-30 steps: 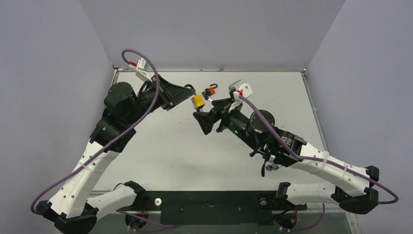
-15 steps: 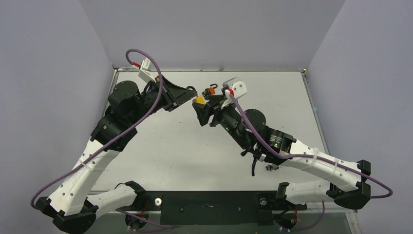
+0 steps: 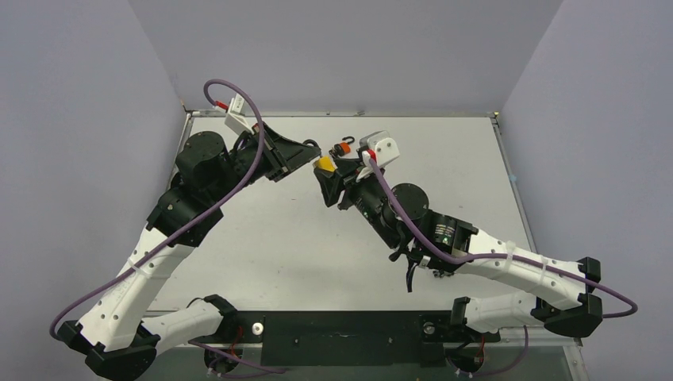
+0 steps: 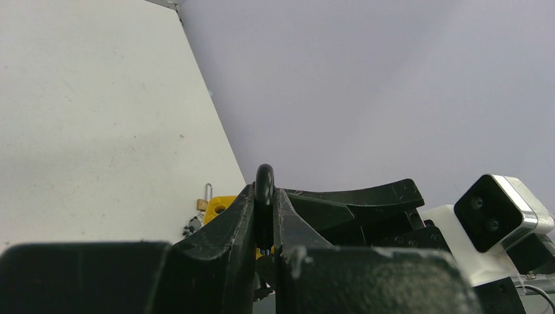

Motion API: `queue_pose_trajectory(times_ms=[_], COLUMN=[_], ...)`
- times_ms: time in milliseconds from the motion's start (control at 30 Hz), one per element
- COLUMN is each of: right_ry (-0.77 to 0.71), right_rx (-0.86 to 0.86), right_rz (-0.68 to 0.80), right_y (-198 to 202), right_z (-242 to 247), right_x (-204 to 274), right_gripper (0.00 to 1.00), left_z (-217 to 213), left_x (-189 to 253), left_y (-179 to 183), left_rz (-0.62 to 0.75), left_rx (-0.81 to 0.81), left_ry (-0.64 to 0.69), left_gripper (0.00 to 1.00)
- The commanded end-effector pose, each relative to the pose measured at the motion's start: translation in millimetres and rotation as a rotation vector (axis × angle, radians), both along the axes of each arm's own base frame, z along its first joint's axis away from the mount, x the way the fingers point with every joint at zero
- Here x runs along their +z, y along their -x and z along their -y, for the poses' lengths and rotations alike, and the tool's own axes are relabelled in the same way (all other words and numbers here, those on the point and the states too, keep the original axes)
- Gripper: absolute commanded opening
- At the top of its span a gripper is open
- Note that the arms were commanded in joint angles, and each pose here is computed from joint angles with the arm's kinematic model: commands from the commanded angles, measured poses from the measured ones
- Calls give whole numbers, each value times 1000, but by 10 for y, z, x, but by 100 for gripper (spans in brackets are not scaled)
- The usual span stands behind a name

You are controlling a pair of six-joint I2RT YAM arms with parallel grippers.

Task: Lock with the key
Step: Pick up the lock from the center of the board.

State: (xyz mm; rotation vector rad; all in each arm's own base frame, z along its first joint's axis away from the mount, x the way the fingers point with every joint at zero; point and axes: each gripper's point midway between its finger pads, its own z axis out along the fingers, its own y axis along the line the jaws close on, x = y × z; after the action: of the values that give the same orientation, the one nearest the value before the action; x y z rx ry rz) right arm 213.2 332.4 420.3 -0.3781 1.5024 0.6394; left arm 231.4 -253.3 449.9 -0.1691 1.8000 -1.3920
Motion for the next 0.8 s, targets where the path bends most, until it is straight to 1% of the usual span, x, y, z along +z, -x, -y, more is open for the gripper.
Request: queue_pose_trajectory(times_ms=[0, 400, 600, 767], right_ry=[-57, -15, -27, -40], right_rx=[-38, -55, -75, -92], right_rz=[19, 9, 7, 6], right_y=[-14, -36, -44, -47], right_z=[2, -93, -43, 20], right_x=[112, -5, -26, -29], right_gripper=[45, 45, 41, 36], left_z=[-83, -106, -104, -107], left_x=[525, 537, 524, 515], left_y=[107, 131, 129, 131], left_rz=[113, 110, 106, 104], left_rx=[10, 14, 14, 15], left_ry=[104, 113, 111, 112], left_gripper=[0, 0, 0, 0])
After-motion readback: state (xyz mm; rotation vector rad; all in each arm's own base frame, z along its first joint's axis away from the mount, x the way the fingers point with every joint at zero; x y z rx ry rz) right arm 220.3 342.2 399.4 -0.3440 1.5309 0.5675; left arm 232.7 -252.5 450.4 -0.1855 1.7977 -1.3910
